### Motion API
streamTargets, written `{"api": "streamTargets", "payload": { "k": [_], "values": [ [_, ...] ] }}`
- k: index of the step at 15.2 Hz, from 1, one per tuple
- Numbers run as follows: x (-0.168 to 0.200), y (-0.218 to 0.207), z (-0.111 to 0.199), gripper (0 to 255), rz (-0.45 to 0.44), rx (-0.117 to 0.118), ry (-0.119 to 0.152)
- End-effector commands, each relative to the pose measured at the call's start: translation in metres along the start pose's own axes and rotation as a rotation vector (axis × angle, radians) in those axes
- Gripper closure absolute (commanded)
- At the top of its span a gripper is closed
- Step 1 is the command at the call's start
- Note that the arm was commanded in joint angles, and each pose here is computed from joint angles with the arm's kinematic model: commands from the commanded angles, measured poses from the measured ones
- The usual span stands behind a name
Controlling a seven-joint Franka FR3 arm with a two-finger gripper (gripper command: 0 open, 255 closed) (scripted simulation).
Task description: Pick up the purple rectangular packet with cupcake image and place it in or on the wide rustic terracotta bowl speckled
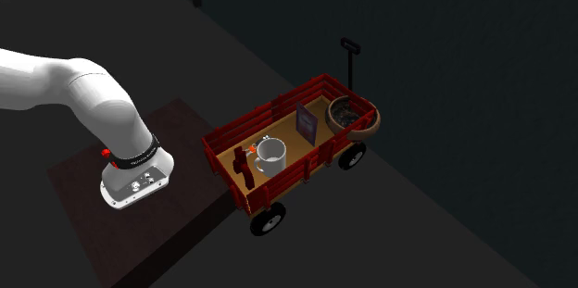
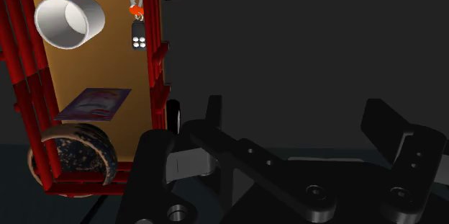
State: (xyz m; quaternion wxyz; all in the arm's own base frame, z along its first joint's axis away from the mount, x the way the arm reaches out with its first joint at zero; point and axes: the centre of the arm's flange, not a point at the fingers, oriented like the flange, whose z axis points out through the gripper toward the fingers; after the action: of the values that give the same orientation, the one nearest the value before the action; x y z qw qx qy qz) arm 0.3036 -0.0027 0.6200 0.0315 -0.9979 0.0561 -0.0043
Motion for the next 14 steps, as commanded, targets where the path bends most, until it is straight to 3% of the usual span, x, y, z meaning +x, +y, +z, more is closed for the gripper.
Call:
{"api": "streamTargets", "payload": {
  "k": [1,14],
  "values": [
    [0.0,0.0,0.0,0,0.0,0.0,0.0],
    [0.014,0.13,0.103,0,-0.578,-0.022,-0.024]
  ]
}}
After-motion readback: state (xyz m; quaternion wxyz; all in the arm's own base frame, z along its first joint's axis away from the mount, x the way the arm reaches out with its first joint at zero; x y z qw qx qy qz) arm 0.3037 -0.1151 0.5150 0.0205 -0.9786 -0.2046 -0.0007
